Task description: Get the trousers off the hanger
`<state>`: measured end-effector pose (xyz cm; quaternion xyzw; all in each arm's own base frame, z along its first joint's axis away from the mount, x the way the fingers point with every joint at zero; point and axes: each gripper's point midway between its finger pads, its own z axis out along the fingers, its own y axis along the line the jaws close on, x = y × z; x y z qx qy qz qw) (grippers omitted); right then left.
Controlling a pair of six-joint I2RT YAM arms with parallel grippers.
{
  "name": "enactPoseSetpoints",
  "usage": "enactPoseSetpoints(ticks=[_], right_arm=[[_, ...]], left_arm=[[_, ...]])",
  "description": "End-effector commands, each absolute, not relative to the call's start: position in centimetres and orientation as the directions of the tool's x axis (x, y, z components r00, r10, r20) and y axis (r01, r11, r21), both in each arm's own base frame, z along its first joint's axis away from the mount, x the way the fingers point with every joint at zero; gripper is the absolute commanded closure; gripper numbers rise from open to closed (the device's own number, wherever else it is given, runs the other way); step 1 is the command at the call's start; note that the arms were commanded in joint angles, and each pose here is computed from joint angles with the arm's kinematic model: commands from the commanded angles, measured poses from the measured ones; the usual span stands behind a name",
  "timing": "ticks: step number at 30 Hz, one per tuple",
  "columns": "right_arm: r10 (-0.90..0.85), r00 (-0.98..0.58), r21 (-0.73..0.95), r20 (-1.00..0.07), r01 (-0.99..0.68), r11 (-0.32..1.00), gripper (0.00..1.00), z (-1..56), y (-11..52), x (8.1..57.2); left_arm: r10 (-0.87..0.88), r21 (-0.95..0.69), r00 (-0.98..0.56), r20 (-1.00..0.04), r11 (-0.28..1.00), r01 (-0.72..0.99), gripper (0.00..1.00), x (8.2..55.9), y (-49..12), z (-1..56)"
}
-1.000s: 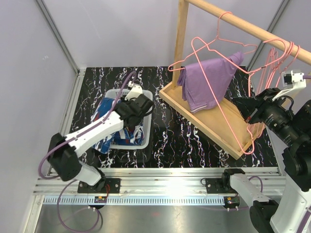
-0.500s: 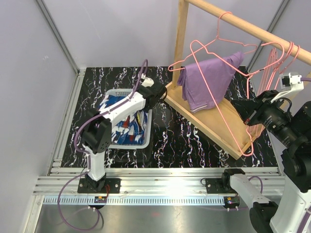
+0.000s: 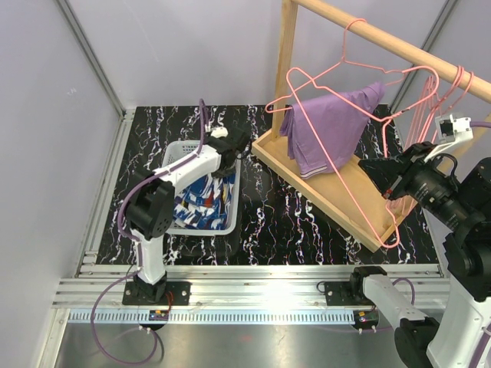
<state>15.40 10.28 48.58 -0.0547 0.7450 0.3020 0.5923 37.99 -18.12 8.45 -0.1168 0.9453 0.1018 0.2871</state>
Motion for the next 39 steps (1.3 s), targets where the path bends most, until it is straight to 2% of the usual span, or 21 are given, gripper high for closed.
enactPoseSetpoints(ticks=[1, 10, 19, 23, 27, 28, 29, 31, 32, 34, 35, 38, 39], right_arm=[[0.268, -0.248, 0.358, -0.931, -0.481, 0.801, 1.00, 50.2, 10.6, 15.7], [0.275, -0.288, 0.381, -0.917, -0.433, 0.817, 1.00, 49.1, 10.2, 16.5], [0.273, -0.337, 0.385, -0.901, -0.332, 0.861, 1.00, 46.8, 8.9, 17.9], [0.265, -0.328, 0.362, -0.907, -0.285, 0.888, 1.00, 46.5, 8.0, 18.2], [0.265, -0.330, 0.359, -0.906, -0.268, 0.894, 1.00, 46.1, 7.7, 18.1], [0.265, -0.332, 0.358, -0.905, -0.263, 0.896, 1.00, 46.1, 7.6, 18.2], [0.267, -0.329, 0.356, -0.906, -0.250, 0.900, 1.00, 46.0, 7.4, 18.1], [0.270, -0.325, 0.347, -0.907, -0.210, 0.914, 1.00, 45.8, 6.7, 18.4], [0.273, -0.321, 0.345, -0.907, -0.193, 0.919, 1.00, 45.8, 6.4, 18.5], [0.277, -0.312, 0.333, -0.909, -0.143, 0.932, 1.00, 45.8, 5.5, 18.8], [0.276, -0.308, 0.327, -0.910, -0.128, 0.936, 1.00, 45.9, 5.2, 18.8], [0.268, -0.297, 0.301, -0.916, -0.070, 0.951, 1.00, 45.8, 4.0, 19.1], [0.267, -0.292, 0.292, -0.918, -0.043, 0.956, 1.00, 45.7, 3.5, 19.2]], left_arm=[[-0.368, -0.097, -0.721, -0.588, 0.916, -0.389, 1.00, 38.8, -19.2, 11.0], [-0.488, -0.218, -0.611, -0.623, 0.859, -0.464, 1.00, 41.0, -18.6, 12.9], [-0.530, -0.287, -0.587, -0.612, 0.840, -0.460, 1.00, 41.8, -18.9, 14.0], [-0.580, -0.395, -0.547, -0.604, 0.813, -0.427, 1.00, 43.0, -19.8, 16.4], [-0.548, -0.366, -0.558, -0.623, 0.835, -0.412, 0.99, 43.8, -19.9, 17.3], [-0.534, -0.353, -0.568, -0.626, 0.844, -0.404, 0.93, 43.8, -19.8, 17.2], [-0.529, -0.346, -0.573, -0.626, 0.847, -0.404, 0.82, 43.7, -19.8, 17.0], [-0.516, -0.335, -0.594, -0.617, 0.855, -0.396, 0.70, 43.1, -19.7, 15.9], [-0.524, -0.351, -0.588, -0.616, 0.851, -0.391, 0.59, 43.1, -19.7, 15.9], [-0.523, -0.375, -0.600, -0.605, 0.852, -0.365, 0.48, 42.3, -19.6, 16.1], [-0.526, -0.391, -0.594, -0.609, 0.851, -0.352, 0.40, 42.3, -19.6, 16.6], [-0.516, -0.432, -0.585, -0.626, 0.854, -0.290, 0.29, 41.3, -19.5, 19.3], [-0.521, -0.461, -0.563, -0.641, 0.849, -0.260, 0.21, 40.9, -19.3, 21.4]])
